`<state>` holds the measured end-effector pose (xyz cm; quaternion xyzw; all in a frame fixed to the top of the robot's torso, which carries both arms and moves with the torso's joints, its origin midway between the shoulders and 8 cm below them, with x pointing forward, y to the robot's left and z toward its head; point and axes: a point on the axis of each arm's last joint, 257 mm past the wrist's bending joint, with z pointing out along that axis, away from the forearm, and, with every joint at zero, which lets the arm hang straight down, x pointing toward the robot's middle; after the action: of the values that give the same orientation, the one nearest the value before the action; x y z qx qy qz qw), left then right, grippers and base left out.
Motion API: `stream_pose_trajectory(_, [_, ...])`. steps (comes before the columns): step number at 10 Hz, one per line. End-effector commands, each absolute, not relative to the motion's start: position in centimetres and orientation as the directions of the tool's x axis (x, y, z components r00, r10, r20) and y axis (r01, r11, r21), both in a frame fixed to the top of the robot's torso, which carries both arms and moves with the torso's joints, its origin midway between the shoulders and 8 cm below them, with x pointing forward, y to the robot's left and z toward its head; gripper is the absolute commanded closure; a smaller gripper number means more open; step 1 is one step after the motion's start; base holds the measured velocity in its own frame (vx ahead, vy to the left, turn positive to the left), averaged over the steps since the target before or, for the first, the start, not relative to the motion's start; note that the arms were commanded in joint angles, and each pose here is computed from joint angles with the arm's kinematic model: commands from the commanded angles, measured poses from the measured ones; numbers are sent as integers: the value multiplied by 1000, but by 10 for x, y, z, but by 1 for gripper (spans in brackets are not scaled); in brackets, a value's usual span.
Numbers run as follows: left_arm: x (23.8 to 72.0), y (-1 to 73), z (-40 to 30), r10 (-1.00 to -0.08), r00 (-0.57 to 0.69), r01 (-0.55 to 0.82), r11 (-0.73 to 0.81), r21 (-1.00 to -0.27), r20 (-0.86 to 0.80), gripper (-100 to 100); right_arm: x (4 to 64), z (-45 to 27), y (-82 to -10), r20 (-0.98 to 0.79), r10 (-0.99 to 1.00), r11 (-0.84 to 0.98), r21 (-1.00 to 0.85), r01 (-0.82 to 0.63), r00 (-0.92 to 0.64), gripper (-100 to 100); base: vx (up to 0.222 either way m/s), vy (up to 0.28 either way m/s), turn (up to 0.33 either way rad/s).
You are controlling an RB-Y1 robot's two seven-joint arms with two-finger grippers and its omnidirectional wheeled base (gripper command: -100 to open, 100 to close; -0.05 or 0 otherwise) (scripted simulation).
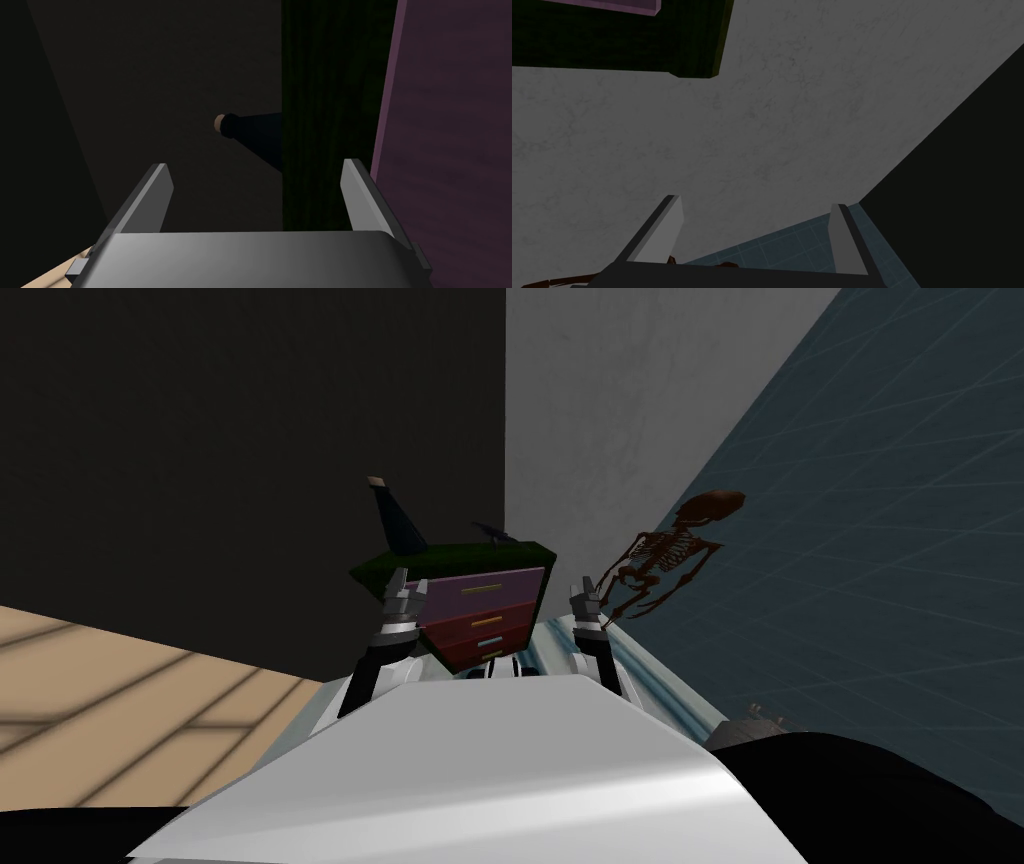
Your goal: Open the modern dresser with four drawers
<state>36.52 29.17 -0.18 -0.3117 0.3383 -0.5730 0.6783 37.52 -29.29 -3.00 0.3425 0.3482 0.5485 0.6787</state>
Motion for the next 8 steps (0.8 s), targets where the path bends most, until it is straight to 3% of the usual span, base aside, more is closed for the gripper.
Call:
stream_pose_trajectory(1, [375,294,-19,-989,113,507,141,-850,-97,-100,375,-30,-293,-97,983,164,847,-506,156,0,-3,-61,23])
stream_pose_trajectory(8, [385,302,-38,-989,127,427,127,-895,-80,-100,375,-30,-293,-97,983,164,847,-506,156,0,-6,-51,18])
